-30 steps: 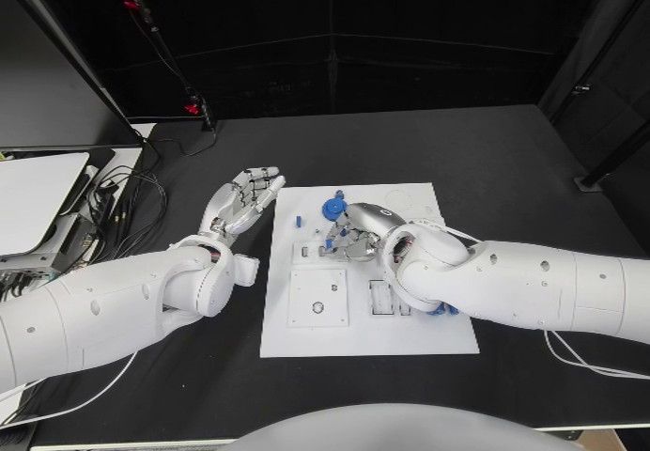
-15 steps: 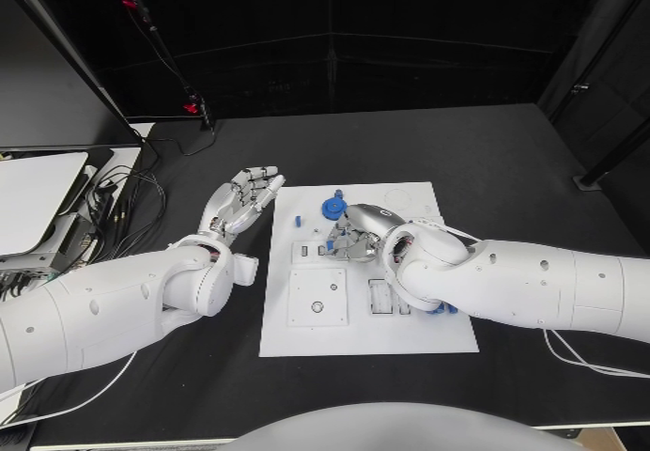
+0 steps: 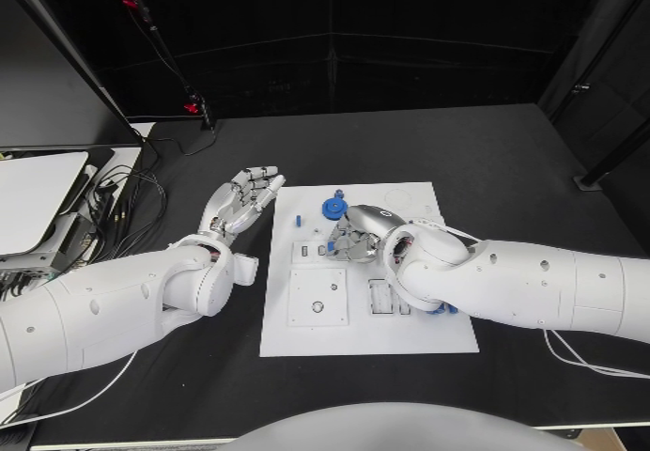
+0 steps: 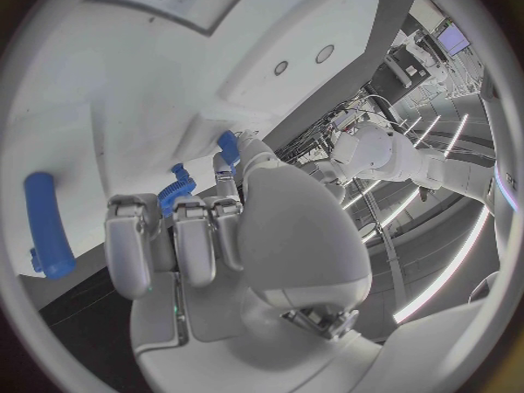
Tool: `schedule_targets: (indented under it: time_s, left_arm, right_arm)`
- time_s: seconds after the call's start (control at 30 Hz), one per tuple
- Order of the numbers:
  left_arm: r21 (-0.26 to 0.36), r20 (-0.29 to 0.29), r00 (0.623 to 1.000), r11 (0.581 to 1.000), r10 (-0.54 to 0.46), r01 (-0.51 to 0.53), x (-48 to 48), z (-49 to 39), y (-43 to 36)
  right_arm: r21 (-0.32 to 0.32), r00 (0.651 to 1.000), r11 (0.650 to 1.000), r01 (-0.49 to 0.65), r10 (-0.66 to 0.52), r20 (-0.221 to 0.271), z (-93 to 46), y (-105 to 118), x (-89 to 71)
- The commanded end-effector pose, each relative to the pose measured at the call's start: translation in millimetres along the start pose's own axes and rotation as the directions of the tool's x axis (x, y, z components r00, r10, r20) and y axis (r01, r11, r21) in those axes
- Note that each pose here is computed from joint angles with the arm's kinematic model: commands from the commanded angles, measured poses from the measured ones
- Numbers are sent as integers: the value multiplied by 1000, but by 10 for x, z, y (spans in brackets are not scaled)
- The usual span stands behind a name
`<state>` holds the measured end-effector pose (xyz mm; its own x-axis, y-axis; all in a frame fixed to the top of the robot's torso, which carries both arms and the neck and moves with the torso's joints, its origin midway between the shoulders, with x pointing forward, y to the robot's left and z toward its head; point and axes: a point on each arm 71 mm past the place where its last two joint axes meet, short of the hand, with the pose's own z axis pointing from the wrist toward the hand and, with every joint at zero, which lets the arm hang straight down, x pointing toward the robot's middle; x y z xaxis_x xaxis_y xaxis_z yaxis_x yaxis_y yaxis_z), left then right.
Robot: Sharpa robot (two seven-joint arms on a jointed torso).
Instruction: Assemble the parts on the task board
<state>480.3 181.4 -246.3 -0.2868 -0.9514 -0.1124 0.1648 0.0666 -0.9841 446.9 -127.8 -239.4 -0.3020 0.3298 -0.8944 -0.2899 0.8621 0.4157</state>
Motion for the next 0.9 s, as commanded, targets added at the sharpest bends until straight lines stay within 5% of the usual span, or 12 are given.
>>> schedule_targets:
  time_s: [0.03,0.9]
  left_arm:
    - [241,-8,1000,971,0,2,8,-15,-178]
    - [239,-5,1000,971,1,0,-2,-20,-167]
  right_arm:
    - [-3,1000,1000,7,-7,-1,-3,6,-3]
    - [0,1000,1000,4,-4,0,-6,1,-4]
